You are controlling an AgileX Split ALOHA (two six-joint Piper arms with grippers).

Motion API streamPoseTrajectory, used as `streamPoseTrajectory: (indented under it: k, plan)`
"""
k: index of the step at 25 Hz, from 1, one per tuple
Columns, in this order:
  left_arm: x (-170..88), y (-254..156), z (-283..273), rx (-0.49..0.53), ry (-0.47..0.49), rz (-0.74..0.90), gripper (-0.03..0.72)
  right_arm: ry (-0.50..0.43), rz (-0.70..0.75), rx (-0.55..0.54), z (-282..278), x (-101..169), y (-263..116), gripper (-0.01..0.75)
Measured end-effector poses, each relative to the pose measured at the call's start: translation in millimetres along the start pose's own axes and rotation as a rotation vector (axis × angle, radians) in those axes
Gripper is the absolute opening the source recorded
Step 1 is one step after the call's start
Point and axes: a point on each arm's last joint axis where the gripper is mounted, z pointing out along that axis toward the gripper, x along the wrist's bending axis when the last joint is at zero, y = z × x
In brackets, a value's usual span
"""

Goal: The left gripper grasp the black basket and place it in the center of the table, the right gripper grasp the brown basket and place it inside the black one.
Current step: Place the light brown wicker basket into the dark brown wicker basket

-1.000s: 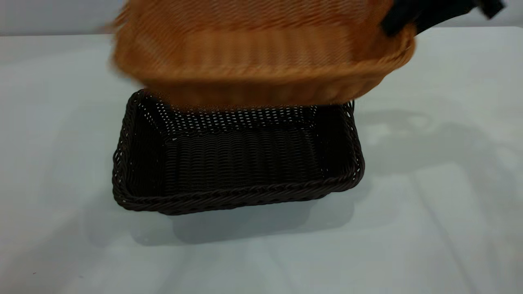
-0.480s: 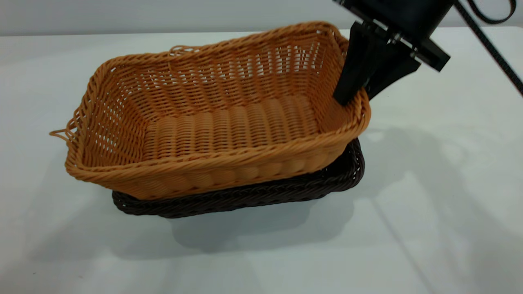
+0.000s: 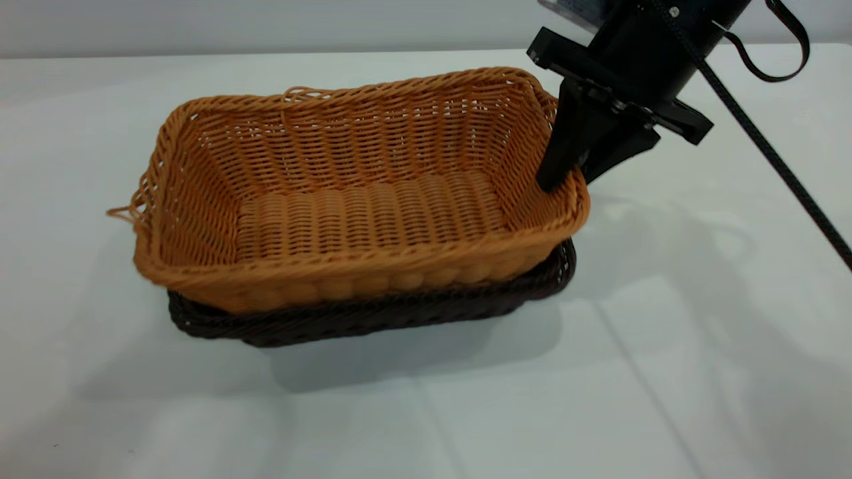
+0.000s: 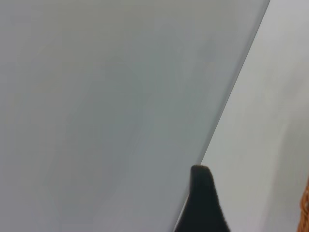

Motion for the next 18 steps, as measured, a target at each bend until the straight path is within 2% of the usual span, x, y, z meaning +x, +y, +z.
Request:
streamPoseTrajectory:
  k: [5, 9, 14, 18]
  plan:
    - [-0.5, -0.4, 0.0, 0.005, -0.006, 0.0, 0.491, -0.012, 0.062, -0.034, -0.1, -1.2, 3.1, 0.132]
    - [-1.7, -1.4, 0.0, 0.015, -0.019, 0.0, 0.491, -0.009, 0.105, -0.04, -1.0, -2.3, 3.8, 0.214]
    - [-3.3, -2.6, -0.1, 0.029, -0.036, -0.001, 0.491, 0.034, 0.014, 0.074, -2.0, 0.7, -6.4, 0.373]
    - [-3.5, -2.7, -0.1, 0.029, -0.038, -0.003, 0.491, 0.074, -0.059, 0.146, -7.8, 6.5, -9.2, 0.453]
